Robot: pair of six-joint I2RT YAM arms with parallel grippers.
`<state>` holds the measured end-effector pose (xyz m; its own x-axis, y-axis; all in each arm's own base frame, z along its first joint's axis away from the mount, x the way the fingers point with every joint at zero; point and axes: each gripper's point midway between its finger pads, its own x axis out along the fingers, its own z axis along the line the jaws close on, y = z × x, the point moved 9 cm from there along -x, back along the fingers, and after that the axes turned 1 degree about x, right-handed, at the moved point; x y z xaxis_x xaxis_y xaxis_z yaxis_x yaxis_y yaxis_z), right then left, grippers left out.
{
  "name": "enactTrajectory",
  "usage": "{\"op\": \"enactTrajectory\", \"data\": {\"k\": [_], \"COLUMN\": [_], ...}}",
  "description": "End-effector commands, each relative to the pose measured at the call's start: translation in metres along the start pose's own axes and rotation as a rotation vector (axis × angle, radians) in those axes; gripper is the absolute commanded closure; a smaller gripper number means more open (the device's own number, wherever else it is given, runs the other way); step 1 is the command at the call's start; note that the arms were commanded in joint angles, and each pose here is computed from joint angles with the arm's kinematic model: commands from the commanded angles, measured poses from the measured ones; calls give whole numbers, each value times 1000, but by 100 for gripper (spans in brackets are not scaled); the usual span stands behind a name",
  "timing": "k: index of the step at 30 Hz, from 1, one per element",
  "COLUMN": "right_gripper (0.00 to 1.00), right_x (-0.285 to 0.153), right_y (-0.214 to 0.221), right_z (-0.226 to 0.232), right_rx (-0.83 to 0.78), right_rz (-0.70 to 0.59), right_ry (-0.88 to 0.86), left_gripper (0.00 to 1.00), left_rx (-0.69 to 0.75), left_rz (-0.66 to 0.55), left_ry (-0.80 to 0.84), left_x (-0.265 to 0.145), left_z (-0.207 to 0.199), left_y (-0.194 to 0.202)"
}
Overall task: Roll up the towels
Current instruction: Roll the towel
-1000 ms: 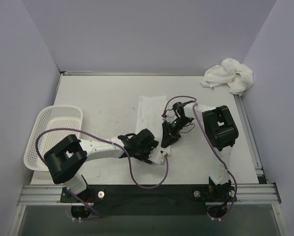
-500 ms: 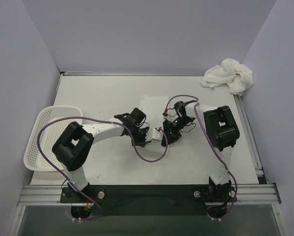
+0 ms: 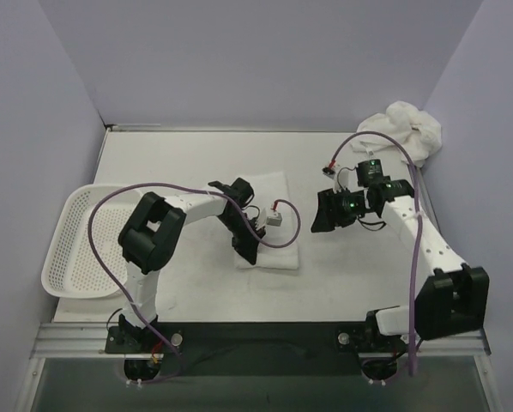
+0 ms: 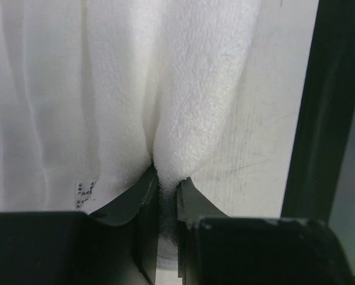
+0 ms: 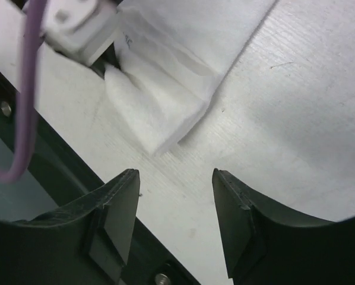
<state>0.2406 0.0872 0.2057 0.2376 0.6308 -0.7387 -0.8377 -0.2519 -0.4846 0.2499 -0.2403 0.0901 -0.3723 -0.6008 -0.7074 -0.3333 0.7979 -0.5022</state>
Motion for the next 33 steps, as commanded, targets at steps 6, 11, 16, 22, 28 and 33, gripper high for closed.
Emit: {"op": "enactTrajectory", "data": {"k": [6,11,16,22,28,33], "right_gripper": [48,55,57,52,51,53], "right_x": [-18,-16,16,68,111,131], "right_y": [52,54,44,39,37,50], "right_z": [35,48,71,99,90,83], "right_rx": [-441,-561,-843,-1078,-1201,-1179], "right_rz": [21,48,196,167,172,227], "right_ry": [85,42,180,241,338,287], "left_gripper": [92,91,89,87,85,85], "left_rx": [-291,-325,-359,-368,-383,-397], "left_rz": [89,132,156,170,174,162], "left_ry": [89,97,112,109,110,111], "left_x": [9,14,17,13,10,7], "left_z": [23,33,38,42,47,51], "left_y": [23,28,30,30,35,38]}}
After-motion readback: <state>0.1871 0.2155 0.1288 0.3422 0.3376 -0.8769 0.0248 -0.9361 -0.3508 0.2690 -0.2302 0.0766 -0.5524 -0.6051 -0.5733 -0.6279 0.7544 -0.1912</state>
